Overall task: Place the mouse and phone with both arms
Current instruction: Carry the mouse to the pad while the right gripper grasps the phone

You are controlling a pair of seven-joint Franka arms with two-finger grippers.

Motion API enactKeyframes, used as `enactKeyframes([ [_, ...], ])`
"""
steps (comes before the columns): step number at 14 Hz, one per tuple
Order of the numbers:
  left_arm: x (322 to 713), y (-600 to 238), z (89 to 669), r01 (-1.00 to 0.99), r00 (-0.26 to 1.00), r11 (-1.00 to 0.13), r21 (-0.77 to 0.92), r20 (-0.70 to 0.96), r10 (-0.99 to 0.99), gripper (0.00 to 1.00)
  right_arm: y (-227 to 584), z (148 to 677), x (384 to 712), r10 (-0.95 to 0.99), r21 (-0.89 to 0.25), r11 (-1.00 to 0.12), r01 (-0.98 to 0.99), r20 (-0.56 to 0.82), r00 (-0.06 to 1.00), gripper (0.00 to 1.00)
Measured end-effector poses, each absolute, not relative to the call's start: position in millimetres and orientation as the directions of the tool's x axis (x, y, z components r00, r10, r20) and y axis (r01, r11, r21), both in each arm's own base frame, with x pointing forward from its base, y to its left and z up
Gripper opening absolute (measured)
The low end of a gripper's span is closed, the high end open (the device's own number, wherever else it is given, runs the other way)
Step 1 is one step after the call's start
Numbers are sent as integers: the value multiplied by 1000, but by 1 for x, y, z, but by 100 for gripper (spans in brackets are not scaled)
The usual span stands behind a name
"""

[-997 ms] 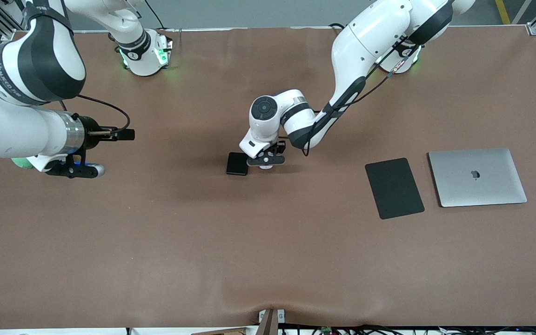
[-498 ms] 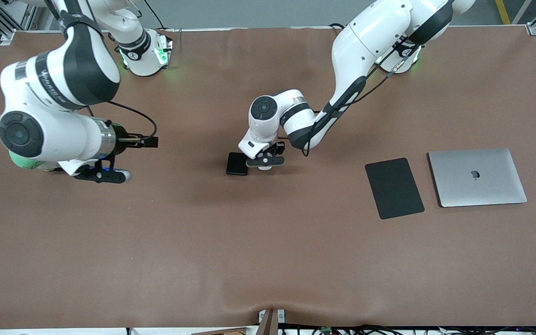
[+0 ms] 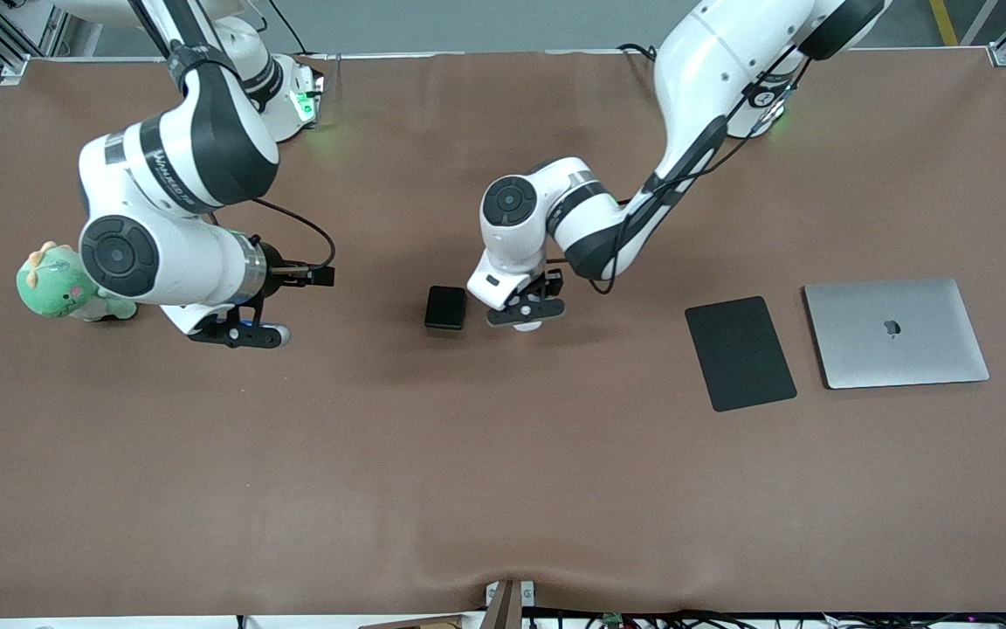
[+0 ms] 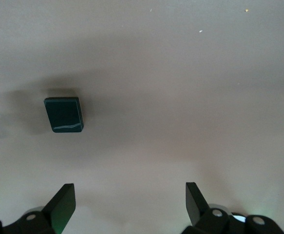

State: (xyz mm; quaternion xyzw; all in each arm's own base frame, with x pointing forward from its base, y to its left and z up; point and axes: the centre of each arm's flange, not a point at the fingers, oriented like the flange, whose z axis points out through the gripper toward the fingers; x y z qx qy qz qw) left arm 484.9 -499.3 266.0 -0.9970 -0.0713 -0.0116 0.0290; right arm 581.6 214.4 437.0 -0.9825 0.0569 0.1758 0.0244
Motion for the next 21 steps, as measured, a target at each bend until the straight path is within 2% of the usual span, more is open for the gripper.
enactKeyframes([
  [5,508,-445,319,147,988,-987,-61,66,143,62,243,417,573,-125,-23,-990,-139,-313,942,100],
  [9,525,-372,343,100,995,-990,-98,-11,101,62,257,396,570,-122,-36,-990,-137,-273,954,100],
  [15,554,-260,343,42,990,-994,-98,-130,54,62,302,345,558,-127,-27,-990,-137,-238,963,100],
  [21,555,-223,328,14,986,-994,-110,-166,32,62,348,293,549,-138,-26,-989,-145,-192,972,100],
])
